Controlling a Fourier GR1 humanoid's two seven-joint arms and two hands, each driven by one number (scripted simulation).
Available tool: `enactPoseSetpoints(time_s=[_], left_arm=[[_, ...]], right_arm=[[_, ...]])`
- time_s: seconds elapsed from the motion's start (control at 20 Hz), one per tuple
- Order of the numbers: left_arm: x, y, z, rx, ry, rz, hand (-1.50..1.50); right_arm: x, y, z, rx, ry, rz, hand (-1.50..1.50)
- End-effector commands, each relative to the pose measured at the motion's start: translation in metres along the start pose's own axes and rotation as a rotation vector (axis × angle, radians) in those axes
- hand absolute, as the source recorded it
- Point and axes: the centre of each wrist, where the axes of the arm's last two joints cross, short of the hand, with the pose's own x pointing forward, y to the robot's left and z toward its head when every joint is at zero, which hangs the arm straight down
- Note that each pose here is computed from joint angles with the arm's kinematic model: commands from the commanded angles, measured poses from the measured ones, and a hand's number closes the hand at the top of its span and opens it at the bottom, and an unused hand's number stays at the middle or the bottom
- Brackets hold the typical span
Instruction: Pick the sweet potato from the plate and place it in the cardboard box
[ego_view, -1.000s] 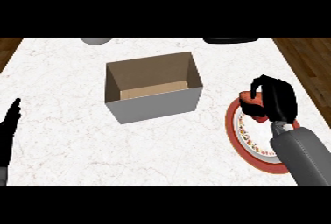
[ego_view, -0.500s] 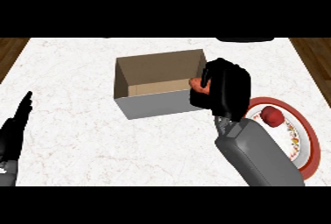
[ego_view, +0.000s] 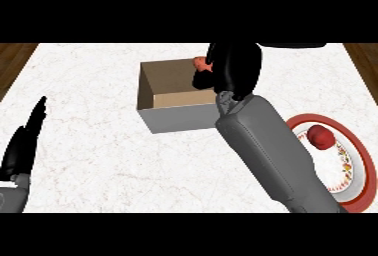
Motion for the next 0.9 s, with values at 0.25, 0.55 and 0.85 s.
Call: enactPoseSetpoints(time_s=[0.25, 0.55, 0.85], left_arm=[[-0.003, 0.013, 0.000, -0.004, -0.011, 0.000, 0.00], [0.011, 0.001, -0.006, -0.034, -0.033, 0.007, 0.00], [0.017, -0.001, -0.011, -0.018, -0.045, 0.008, 0.00]], right_arm=[[-0.020, 0.052, -0.039, 0.023, 0.139, -0.006, 1.50], [-0.033, 0.065, -0.062, 0.037, 0.307, -0.034, -1.50], [-0.057, 0.079, -0.067, 0.042, 0.311, -0.128, -1.50]])
